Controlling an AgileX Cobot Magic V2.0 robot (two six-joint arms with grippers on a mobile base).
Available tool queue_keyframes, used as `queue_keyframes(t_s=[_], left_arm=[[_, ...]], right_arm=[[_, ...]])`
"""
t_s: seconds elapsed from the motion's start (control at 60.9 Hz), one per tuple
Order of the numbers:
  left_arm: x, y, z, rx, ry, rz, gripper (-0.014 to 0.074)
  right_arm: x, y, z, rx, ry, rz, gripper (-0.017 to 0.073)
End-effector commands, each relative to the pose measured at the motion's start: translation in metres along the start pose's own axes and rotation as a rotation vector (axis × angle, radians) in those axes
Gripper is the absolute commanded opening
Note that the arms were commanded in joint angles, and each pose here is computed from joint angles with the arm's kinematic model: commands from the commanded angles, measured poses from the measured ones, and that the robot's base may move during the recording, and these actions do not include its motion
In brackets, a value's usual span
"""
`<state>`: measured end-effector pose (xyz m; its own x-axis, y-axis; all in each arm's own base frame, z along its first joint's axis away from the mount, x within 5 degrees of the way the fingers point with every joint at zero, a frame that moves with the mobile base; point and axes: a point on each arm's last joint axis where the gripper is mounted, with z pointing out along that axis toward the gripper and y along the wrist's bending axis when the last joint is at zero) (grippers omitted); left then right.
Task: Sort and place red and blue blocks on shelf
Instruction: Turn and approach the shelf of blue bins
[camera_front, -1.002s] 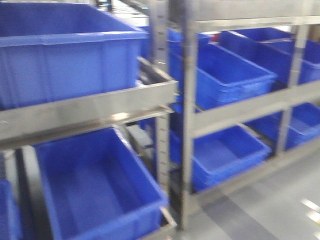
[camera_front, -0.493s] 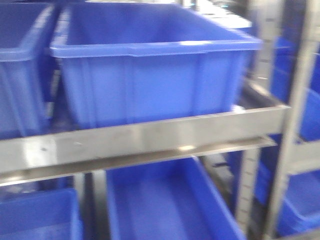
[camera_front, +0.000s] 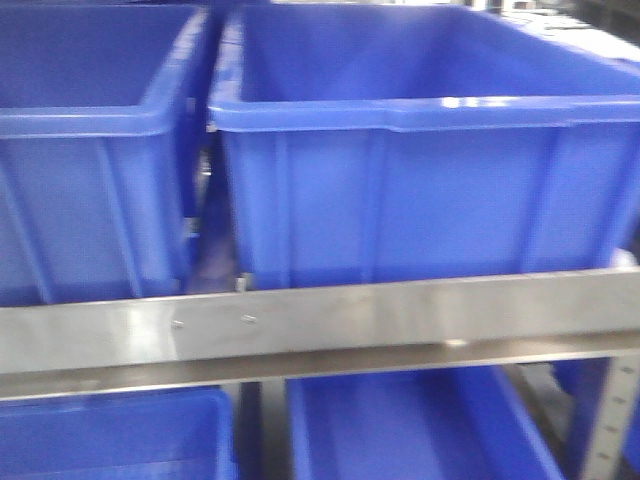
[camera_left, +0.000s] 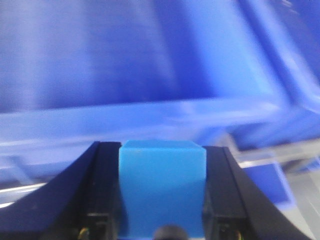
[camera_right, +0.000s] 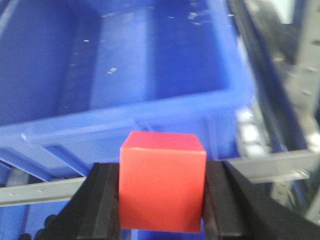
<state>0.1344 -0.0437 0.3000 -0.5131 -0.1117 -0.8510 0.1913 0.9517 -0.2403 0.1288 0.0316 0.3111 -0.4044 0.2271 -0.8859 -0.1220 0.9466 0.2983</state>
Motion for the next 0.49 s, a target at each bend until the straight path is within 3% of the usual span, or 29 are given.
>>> queue_keyframes(t_s=[0.0, 0.476], left_arm=[[-0.0165, -0.0037, -0.0050, 0.023, -0.113, -0.006, 0.0125], [-0.0165, -0.0037, -0.0050, 0.023, -0.113, -0.006, 0.0125]], right_arm=[[-0.0165, 0.0044, -0.0042, -0.028, -0.116, -0.003, 0.0063], [-0.0165, 0.0044, -0.0042, -0.028, -0.116, -0.003, 0.0063]])
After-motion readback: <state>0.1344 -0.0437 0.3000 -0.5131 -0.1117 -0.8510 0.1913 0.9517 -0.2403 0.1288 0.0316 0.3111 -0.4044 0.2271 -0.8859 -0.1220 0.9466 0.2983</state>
